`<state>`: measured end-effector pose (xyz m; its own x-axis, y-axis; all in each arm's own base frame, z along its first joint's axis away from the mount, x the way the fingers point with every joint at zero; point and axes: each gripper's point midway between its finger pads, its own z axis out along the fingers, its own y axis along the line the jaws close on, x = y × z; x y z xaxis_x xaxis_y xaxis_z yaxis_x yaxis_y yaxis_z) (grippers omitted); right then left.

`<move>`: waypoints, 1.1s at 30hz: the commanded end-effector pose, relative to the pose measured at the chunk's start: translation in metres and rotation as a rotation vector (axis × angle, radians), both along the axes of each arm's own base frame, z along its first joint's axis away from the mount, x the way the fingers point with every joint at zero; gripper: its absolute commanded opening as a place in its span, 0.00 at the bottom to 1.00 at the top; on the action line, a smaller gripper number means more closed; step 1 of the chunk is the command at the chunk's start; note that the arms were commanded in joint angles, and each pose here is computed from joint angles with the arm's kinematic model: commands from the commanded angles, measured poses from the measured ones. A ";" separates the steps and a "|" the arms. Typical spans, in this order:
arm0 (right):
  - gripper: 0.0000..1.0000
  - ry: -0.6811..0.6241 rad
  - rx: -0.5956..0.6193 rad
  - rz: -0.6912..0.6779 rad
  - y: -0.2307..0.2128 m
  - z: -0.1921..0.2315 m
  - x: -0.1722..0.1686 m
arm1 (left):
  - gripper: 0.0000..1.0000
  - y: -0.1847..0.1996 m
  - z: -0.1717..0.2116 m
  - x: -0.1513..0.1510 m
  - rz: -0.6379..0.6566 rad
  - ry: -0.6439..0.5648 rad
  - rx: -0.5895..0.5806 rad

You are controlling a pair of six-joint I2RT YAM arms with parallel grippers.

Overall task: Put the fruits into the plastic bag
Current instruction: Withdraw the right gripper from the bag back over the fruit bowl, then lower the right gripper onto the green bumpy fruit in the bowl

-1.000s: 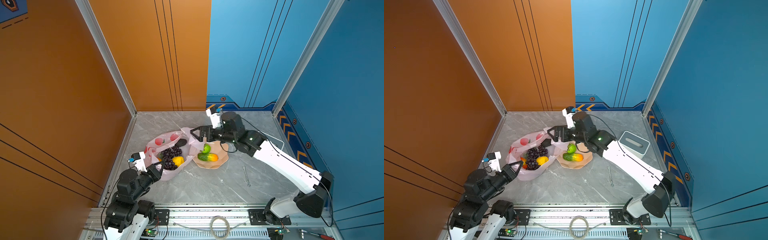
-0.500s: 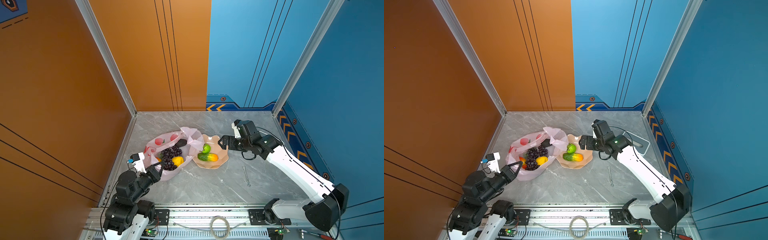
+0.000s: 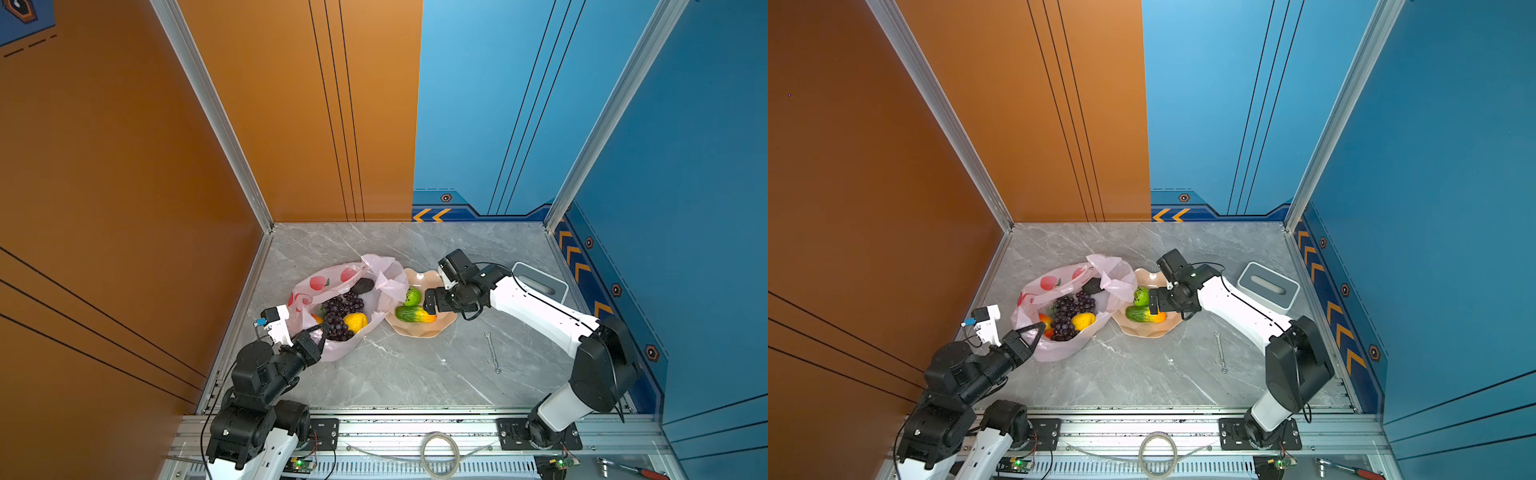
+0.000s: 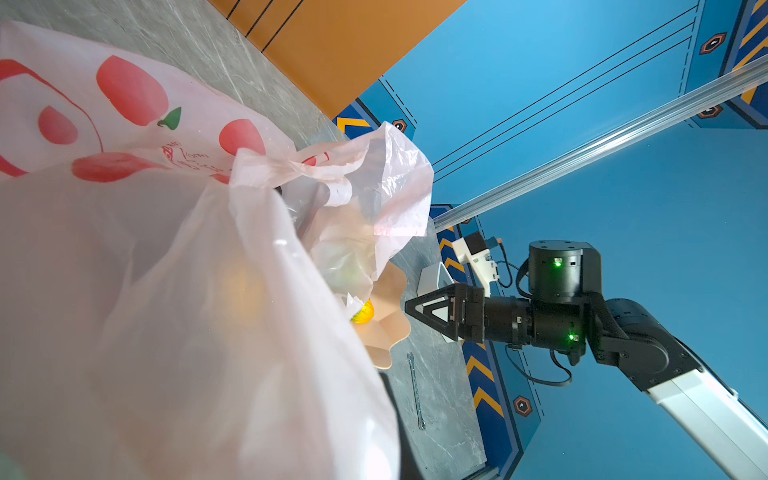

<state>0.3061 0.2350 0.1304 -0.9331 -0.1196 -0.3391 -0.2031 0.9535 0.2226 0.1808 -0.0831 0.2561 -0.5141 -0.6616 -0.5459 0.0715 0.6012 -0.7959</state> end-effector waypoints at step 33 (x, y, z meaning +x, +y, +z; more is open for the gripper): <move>1.00 0.015 -0.030 0.068 0.063 -0.051 0.078 | 0.00 0.010 0.001 -0.002 0.040 -0.002 0.072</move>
